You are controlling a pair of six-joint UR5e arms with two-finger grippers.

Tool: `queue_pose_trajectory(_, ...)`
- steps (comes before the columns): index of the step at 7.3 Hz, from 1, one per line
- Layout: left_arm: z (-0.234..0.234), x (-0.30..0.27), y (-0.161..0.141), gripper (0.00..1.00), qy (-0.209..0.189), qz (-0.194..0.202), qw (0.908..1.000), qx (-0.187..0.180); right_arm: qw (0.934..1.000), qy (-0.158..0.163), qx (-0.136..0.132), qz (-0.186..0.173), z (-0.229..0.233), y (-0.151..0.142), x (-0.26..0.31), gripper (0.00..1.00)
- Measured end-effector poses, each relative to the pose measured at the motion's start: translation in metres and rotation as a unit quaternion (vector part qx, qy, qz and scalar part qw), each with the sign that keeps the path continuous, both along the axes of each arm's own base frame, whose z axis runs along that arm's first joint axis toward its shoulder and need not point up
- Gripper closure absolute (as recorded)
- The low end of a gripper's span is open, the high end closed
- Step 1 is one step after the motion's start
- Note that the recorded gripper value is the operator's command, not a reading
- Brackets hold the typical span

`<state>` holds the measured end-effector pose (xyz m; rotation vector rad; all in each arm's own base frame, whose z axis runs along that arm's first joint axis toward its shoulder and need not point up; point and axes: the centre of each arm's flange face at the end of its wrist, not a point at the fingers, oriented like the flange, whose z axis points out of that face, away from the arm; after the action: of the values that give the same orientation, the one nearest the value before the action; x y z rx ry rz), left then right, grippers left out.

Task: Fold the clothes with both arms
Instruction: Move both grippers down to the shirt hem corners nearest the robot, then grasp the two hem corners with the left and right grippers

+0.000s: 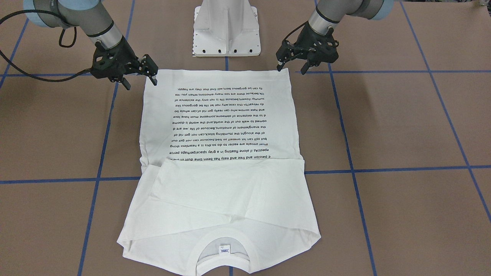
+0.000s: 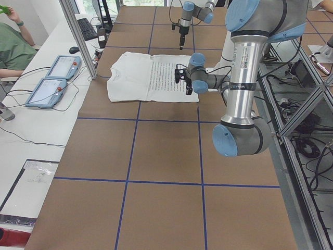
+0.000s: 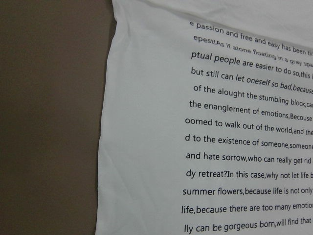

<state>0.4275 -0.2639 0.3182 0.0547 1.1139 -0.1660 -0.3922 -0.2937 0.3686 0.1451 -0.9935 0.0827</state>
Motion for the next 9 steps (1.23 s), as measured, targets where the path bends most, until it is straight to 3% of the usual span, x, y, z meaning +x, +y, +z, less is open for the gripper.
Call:
queue_pose_trajectory(3,0.038,0.034,0.029,0.3,0.023,-0.008,0.9989,-0.041,1.0,-0.001,0.0,0.004,0.002,0.02,-0.013,0.0)
queue_pose_trajectory(5,0.054,0.043,0.031,0.3,0.042,-0.019,0.9967,-0.067,1.0,-0.002,0.001,0.004,0.0,0.021,-0.013,0.0)
queue_pose_trajectory(9,0.063,0.048,0.034,0.31,0.037,-0.018,0.9964,-0.074,1.0,-0.004,0.002,0.005,-0.002,0.021,-0.012,0.0)
